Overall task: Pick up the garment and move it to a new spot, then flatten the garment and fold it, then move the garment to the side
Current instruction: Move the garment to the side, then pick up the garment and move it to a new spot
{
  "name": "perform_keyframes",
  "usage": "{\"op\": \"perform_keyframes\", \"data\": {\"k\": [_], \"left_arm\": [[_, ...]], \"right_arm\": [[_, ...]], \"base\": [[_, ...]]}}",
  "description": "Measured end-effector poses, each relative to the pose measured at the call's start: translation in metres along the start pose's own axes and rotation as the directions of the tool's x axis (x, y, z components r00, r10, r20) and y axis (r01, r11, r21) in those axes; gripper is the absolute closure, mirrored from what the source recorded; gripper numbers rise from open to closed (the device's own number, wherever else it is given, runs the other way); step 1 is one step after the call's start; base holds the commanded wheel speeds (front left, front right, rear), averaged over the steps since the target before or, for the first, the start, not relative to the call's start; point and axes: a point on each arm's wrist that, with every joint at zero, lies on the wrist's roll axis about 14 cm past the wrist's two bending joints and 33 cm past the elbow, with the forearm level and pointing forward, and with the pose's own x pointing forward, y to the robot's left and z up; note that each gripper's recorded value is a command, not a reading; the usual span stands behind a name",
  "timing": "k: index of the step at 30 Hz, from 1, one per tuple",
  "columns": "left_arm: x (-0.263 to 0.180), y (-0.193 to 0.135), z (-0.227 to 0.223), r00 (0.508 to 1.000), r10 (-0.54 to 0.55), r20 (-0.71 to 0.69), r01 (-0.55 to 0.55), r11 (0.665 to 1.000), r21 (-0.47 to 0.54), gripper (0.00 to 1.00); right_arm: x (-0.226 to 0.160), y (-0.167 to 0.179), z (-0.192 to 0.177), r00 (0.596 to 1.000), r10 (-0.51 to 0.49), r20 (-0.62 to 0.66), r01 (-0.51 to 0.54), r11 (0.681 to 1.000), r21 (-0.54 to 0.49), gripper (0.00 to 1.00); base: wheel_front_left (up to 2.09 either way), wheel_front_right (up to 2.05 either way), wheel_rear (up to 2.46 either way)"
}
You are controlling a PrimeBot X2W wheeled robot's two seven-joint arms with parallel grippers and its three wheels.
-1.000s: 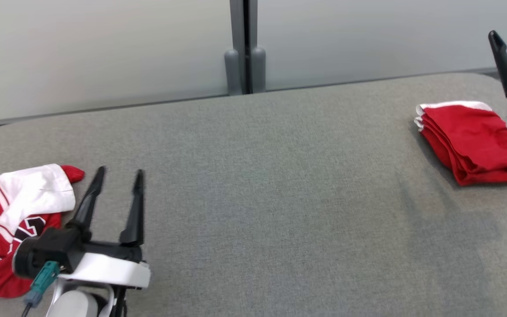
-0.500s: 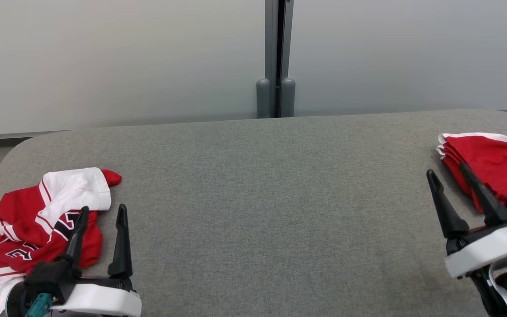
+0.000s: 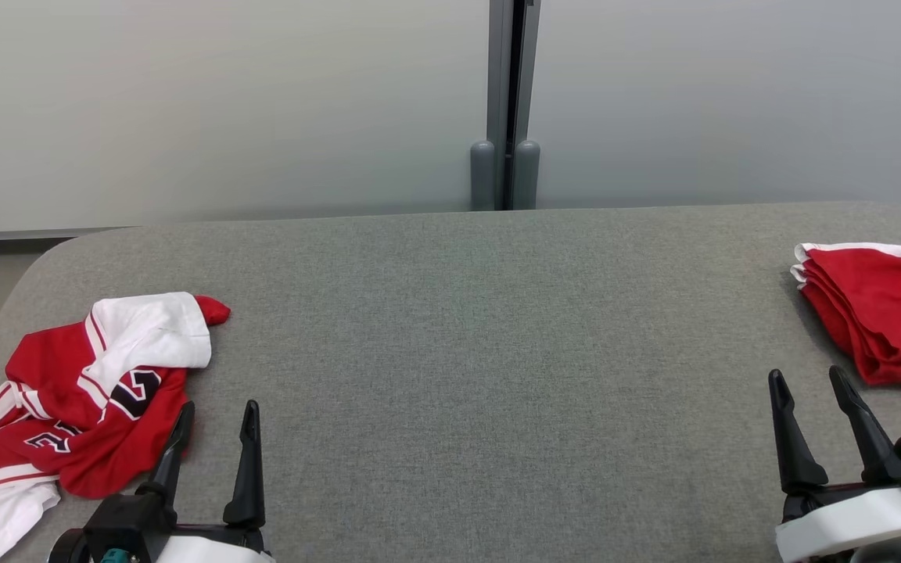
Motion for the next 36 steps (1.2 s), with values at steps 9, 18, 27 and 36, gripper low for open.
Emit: {"op": "perform_keyframes", "data": {"k": [9,18,27,36], "left_arm": [[0.001,-0.002,-0.006,1.0,-0.008,-0.015,0.008,1.0,-0.002,0.0],[0.001,-0.004,-0.007,1.0,-0.019,-0.017,0.019,1.0,0.002,0.0],[-0.016,0.029,-0.004,0.996,0.092,-0.011,-0.092,0.996,0.002,0.0],[-0.059,0.086,0.006,0.959,0.283,0.015,-0.284,0.959,0.029,0.0]], "right_arm": [[0.0,0.004,-0.003,1.0,0.006,-0.006,-0.006,1.0,0.003,0.0],[0.001,0.007,-0.006,1.0,0.014,-0.016,-0.014,1.0,0.007,0.0],[0.018,0.048,-0.017,0.989,0.14,-0.042,-0.139,0.99,0.03,0.0],[0.039,0.121,-0.034,0.938,0.339,-0.075,-0.332,0.939,0.089,0.0]], "base": [[0.0,0.0,0.0],[0.0,0.0,0.0],[0.0,0.0,0.0],[0.0,0.0,0.0]]}}
